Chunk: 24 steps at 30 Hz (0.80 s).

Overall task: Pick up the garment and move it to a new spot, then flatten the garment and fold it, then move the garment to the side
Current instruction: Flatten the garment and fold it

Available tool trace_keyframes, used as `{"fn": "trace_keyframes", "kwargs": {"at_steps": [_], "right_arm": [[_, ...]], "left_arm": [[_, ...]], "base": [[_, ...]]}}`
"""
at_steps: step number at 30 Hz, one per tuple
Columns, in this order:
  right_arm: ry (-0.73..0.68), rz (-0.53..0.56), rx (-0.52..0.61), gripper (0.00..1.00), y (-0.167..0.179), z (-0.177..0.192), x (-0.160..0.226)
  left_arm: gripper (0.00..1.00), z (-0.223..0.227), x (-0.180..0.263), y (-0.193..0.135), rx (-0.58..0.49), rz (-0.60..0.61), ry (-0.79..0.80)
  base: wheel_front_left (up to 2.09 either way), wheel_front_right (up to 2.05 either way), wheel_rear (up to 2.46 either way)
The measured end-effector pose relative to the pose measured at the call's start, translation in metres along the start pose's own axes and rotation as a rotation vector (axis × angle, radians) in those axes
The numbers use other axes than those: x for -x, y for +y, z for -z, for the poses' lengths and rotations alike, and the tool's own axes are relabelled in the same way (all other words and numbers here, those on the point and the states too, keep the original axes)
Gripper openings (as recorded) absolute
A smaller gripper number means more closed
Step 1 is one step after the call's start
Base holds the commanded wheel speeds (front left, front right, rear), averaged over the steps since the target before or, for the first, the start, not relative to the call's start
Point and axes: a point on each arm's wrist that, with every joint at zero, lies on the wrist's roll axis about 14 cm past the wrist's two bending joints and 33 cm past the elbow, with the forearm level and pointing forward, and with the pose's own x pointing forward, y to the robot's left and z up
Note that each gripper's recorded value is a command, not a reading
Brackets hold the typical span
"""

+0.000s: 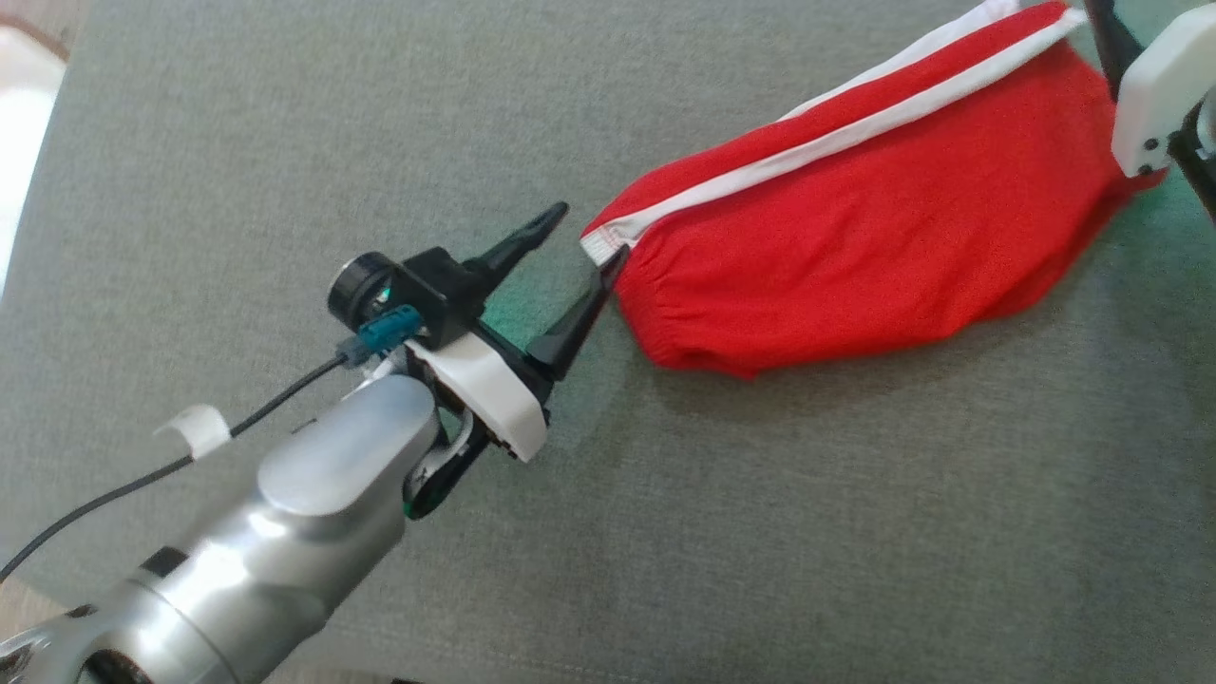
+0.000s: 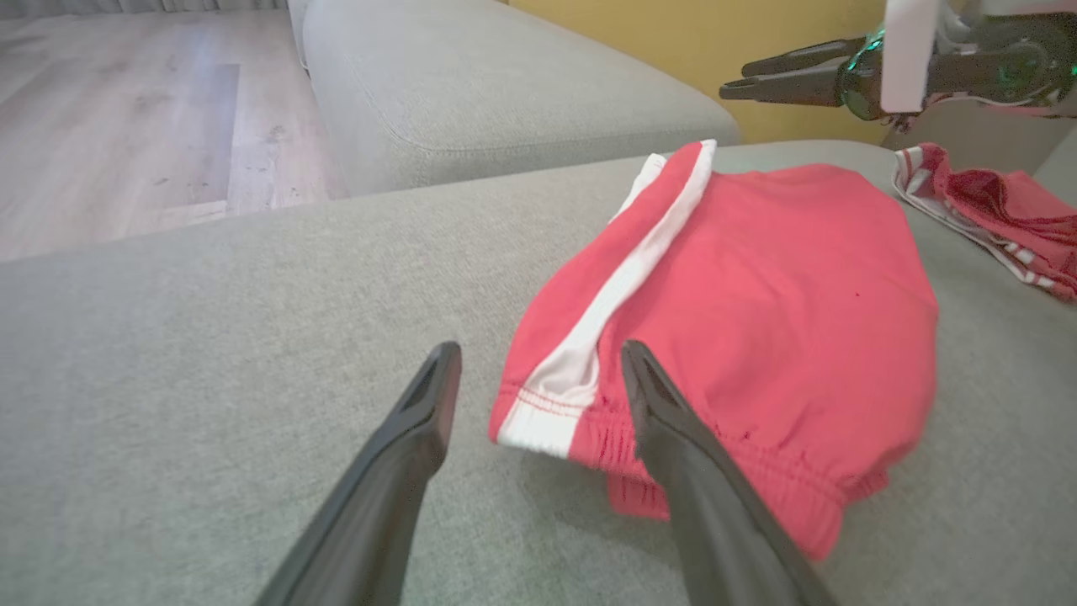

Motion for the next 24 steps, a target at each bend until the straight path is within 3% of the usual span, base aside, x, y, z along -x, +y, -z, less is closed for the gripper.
{"fn": "trace_keyframes", "kwargs": {"at_steps": [12, 17, 24], "right_arm": [[-0.421, 0.082, -0.174, 1.0, -0.022, -0.086, 0.071], [-0.492, 0.108, -0.25, 1.0, -0.018, -0.075, 0.105], [-0.539, 0.164, -0.332, 1.0, -0.012, -0.047, 0.15]], "left_arm": [[1.0, -0.076, 0.025, 0.027, 0.088, -0.199, -0.267], [1.0, -0.103, 0.05, 0.034, 0.14, -0.283, -0.403], [1.0, -0.098, 0.077, 0.028, 0.206, -0.36, -0.479]], "base": [[0.0, 0.0, 0.0], [0.0, 0.0, 0.0], [0.0, 0.0, 0.0]]}}
